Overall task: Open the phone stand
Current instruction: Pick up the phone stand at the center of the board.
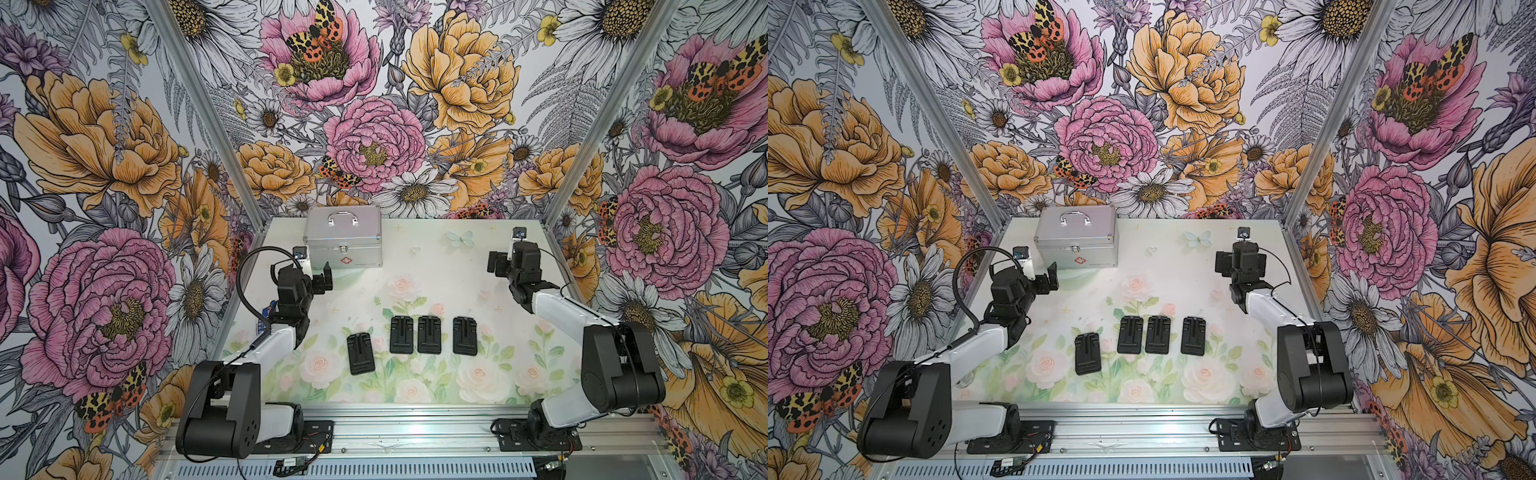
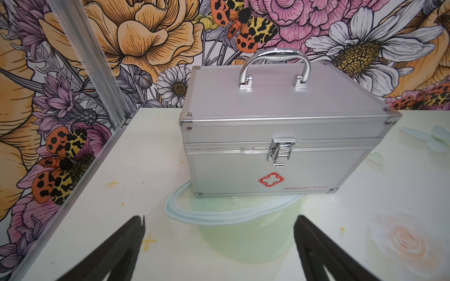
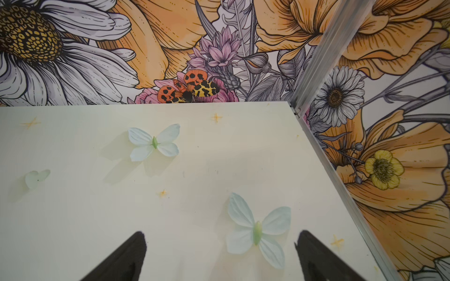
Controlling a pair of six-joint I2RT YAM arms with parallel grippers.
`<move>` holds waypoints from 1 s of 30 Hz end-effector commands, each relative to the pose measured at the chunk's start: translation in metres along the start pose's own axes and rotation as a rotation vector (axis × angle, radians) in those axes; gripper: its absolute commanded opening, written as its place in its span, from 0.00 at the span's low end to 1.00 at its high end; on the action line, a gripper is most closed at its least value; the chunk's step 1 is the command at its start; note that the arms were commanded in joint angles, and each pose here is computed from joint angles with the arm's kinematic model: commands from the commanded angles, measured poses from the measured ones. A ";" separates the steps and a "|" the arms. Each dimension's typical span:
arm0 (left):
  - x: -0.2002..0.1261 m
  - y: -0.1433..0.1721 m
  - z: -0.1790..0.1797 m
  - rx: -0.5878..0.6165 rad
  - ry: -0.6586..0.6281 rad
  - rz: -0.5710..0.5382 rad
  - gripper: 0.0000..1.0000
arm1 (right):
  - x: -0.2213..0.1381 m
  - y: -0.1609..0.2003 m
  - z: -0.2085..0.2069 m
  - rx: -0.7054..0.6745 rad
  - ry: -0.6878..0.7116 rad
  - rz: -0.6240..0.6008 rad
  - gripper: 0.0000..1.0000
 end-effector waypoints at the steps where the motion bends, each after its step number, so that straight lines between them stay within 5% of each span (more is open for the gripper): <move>1: -0.016 -0.002 -0.009 0.006 0.013 0.109 0.99 | -0.009 0.012 0.014 -0.047 0.072 0.179 0.99; 6: -0.042 -0.025 -0.033 0.053 0.103 0.150 0.99 | -0.037 -0.010 0.038 0.034 0.082 0.263 0.99; 11: -0.073 -0.047 -0.047 -0.021 0.197 0.167 0.99 | -0.065 -0.009 0.058 0.157 -0.007 0.439 0.99; 19: -0.109 -0.055 -0.064 -0.177 0.367 0.312 0.99 | -0.097 0.036 0.090 0.108 0.005 0.624 0.99; 25: -0.127 -0.055 -0.102 -0.144 0.451 0.430 0.99 | -0.125 0.067 0.094 0.115 0.047 0.662 0.99; 30: -0.144 -0.053 -0.123 -0.173 0.502 0.452 0.99 | -0.135 0.091 0.087 0.118 0.105 0.694 0.85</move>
Point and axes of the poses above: each gripper's point midway between its finger pads, its own x axis out along the fingers, its own z axis along the line the jaws close on, y = z × x, the point moved 8 cm from there along -x, back along the fingers, and after that the axes turned 13 degrees about x, right-handed, at the moved point
